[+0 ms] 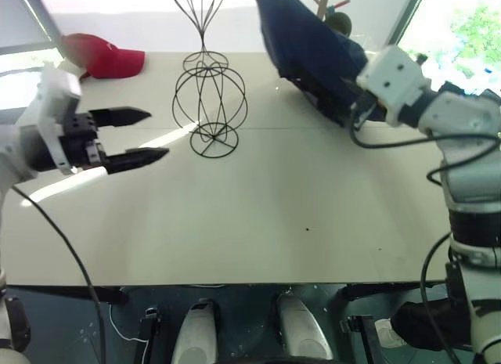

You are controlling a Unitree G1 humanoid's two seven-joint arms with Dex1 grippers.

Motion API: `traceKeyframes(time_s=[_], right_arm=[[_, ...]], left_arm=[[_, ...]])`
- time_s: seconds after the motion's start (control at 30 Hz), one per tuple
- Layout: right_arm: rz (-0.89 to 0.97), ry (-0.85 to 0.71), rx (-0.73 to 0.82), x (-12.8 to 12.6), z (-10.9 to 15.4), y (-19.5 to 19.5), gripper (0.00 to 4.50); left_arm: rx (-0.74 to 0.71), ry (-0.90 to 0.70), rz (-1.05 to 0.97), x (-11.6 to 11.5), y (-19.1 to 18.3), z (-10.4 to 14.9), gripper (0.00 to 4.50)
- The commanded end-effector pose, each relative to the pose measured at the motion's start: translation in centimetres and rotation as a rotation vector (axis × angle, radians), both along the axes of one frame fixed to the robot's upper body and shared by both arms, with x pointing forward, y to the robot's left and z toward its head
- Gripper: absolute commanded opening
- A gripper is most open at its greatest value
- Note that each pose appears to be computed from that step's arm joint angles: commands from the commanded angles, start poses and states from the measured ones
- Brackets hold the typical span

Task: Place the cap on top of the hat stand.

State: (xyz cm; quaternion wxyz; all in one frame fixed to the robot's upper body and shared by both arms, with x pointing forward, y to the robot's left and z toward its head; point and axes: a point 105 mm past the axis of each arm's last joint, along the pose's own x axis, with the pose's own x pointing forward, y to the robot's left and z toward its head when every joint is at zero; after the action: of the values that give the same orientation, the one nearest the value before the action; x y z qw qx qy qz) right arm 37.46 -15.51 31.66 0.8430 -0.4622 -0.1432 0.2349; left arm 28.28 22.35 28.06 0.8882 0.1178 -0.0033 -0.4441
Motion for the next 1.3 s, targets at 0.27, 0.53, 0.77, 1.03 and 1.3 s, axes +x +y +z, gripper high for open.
traceKeyframes(time_s=[0.27, 0.53, 0.77, 1.03, 1.3], right_arm=[[0.263, -0.254, -0.06, 1.7, 7.5, 9.5, 0.08], [0.41, -0.36, -0.138, 0.5, 5.9, 14.5, 0.08], [0.354, -0.386, -0.108, 2.3, 6.2, 15.8, 0.08], [0.327, -0.463, -0.099, 3.1, 7.1, 17.7, 0.08], [0.505, -0.677, -0.244, -0.1, 4.8, 21.4, 0.08]], left_arm=[[-0.016, -0.086, 0.196, -2.3, 3.8, 1.6, 4.5], [-0.032, -0.087, 0.281, -3.8, 4.9, 1.3, 4.5], [-0.032, -0.089, 0.307, -4.0, 5.4, 1.6, 4.5], [-0.028, -0.105, 0.316, -3.7, 5.5, 1.9, 4.5], [-0.097, -0.109, 0.399, -4.8, 7.7, 2.3, 4.5]])
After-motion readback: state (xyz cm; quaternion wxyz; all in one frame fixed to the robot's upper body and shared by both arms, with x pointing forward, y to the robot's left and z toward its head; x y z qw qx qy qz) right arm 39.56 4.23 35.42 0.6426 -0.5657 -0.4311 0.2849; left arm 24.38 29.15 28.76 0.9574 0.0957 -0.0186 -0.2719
